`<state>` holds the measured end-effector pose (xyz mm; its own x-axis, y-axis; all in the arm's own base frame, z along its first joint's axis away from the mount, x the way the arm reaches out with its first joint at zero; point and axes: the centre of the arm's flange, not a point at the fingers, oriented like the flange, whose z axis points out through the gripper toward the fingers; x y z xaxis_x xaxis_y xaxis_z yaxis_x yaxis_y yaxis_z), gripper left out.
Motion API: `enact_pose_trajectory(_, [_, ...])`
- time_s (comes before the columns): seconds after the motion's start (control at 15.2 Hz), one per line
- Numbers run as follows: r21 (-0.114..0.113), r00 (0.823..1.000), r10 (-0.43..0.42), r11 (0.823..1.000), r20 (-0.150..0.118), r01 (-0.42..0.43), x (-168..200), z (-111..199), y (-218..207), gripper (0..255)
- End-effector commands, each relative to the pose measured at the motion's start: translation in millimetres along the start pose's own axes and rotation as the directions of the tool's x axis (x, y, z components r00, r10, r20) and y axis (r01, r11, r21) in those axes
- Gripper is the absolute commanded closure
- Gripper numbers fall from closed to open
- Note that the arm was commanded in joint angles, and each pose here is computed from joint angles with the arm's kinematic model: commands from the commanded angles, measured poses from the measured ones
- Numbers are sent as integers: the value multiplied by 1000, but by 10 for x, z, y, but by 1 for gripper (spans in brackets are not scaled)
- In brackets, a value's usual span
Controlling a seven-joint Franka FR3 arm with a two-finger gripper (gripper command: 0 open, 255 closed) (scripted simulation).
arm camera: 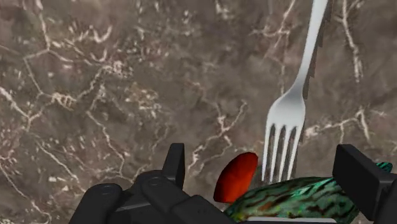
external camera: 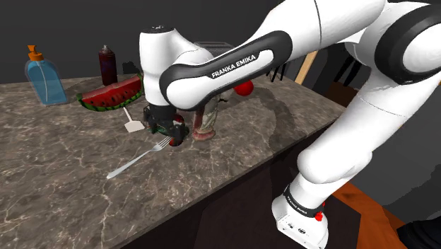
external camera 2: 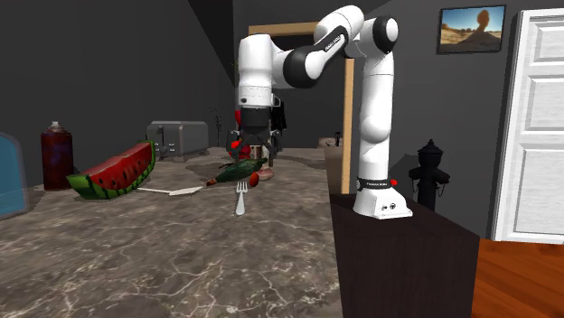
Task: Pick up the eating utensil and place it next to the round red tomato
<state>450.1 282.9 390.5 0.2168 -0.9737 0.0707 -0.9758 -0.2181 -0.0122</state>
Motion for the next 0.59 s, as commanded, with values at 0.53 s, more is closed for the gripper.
enact_pose_trajectory(0.53, [-4,990,144,990,2,-144,-95,544,-369,0])
